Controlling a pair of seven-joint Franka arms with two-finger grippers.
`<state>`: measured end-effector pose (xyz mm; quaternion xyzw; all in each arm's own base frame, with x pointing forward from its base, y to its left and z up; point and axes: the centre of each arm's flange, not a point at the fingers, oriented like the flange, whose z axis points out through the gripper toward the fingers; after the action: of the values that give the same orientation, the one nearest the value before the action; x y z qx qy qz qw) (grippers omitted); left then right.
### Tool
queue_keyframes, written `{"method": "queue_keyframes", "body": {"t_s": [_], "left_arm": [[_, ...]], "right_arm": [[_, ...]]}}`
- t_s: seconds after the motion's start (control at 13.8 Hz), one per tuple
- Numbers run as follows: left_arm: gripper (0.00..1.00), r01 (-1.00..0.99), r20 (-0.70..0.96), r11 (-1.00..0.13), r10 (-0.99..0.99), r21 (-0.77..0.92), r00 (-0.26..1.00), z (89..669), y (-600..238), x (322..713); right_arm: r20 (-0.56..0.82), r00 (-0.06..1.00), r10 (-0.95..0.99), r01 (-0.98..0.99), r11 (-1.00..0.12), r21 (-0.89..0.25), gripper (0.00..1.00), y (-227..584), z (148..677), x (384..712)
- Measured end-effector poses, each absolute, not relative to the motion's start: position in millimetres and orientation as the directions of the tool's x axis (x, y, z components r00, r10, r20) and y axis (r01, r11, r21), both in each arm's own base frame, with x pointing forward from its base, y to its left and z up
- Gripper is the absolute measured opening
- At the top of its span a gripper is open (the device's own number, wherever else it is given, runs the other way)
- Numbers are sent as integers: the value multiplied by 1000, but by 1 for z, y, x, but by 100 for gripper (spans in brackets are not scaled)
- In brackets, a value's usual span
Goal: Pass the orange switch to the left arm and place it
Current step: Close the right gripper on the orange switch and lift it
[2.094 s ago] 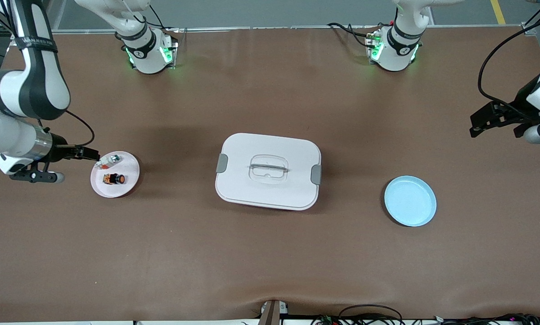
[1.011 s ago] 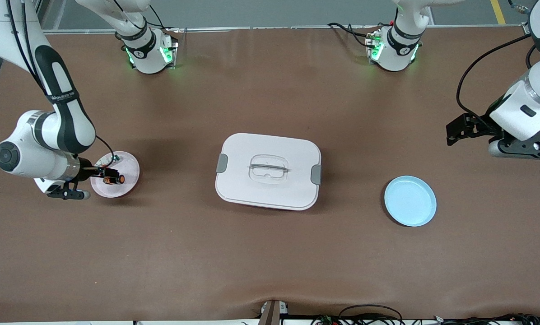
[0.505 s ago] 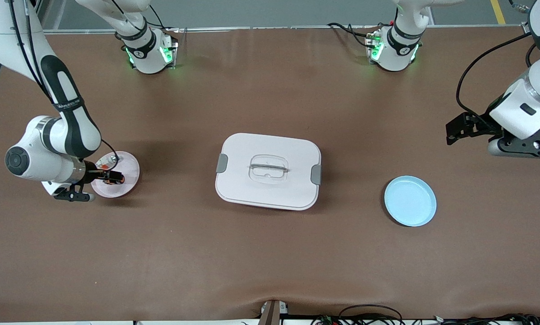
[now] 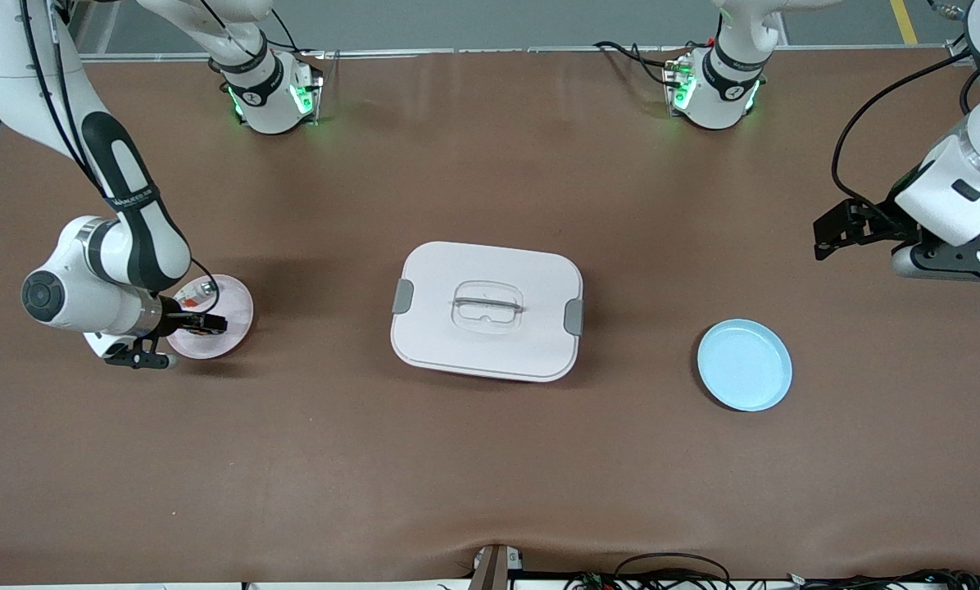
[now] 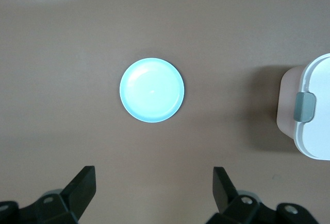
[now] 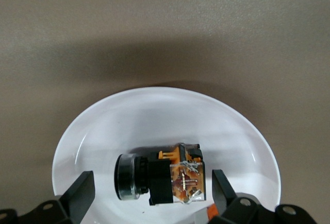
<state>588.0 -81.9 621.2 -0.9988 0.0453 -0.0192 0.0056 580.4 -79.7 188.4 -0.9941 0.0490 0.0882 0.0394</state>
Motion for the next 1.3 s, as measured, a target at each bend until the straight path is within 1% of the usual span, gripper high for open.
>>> {"method": "queue_keyframes", "body": {"t_s": [0.51,0.58,0.65,0.79,1.08,1.3], "left_arm": [[100,-79,54,-997,-79,-15,995,632,-75,583],[100,-76,56,-997,-77,-15,995,631,-74,584],[100,-73,56,-997,-74,-15,996,630,-72,585],[100,-62,57,-998,-63,-16,996,631,-66,585],[100,-45,61,-999,-46,-16,997,631,-56,587],[100,-40,53,-999,-41,-15,998,626,-53,589]], "right_arm": [[-180,979,-90,-104,-992,-69,100,-80,178,580],[-178,980,-90,-104,-992,-69,99,-80,177,580],[-178,980,-89,-103,-992,-69,95,-80,177,580],[-177,980,-89,-102,-992,-69,73,-80,177,580],[-192,978,-87,-102,-992,-72,72,-79,178,580],[-264,961,-81,-107,-990,-88,72,-78,194,587]]}}
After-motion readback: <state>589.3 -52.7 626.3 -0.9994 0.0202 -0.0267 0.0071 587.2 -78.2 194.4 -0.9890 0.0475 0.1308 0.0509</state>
